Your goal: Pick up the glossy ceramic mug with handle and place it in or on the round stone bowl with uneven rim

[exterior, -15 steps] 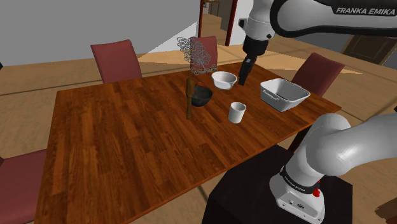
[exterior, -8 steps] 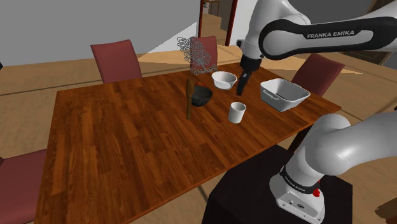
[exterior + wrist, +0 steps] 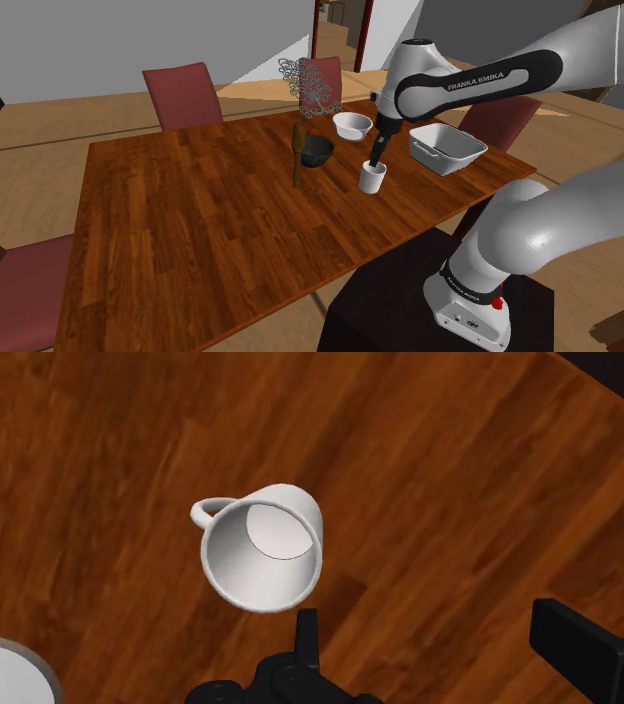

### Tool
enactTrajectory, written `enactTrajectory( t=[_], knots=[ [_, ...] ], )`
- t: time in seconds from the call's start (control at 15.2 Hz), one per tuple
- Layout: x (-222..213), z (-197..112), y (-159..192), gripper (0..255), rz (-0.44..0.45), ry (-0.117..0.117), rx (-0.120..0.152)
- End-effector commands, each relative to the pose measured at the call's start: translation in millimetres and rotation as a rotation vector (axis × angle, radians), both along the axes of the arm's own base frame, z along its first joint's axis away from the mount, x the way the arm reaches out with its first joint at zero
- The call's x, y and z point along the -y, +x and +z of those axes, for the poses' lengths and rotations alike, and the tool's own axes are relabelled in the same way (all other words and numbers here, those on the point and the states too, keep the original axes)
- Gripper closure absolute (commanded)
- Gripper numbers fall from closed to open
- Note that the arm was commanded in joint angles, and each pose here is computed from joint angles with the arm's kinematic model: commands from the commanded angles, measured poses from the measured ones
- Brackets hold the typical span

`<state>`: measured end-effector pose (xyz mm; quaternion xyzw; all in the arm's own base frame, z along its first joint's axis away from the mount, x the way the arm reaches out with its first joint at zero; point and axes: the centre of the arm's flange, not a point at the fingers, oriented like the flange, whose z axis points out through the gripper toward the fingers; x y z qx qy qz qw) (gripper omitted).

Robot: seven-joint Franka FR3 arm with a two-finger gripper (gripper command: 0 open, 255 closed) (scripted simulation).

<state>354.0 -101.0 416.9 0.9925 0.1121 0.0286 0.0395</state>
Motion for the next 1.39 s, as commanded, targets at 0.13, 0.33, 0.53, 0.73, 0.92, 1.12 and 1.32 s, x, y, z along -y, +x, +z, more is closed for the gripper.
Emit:
enactTrajectory(
  t=[0.13, 0.33, 0.53, 0.73, 0.92, 1.12, 1.32],
  knots=[
    [30.5, -47.8, 9.1, 0, 0.000, 0.018, -0.004],
    [50.9, -82.5, 14.7, 0, 0.000, 0.033, -0.008],
    [54.5, -98.6, 16.2, 0, 0.000, 0.035, -0.009],
    [55.1, -114.4, 17.1, 0, 0.000, 0.035, -0.009],
    [55.6, -128.0, 17.9, 0, 0.000, 0.035, -0.009],
    [55.6, -128.0, 17.9, 0, 0.000, 0.035, -0.009],
    [55.6, -128.0, 17.9, 0, 0.000, 0.035, -0.009]
  ],
)
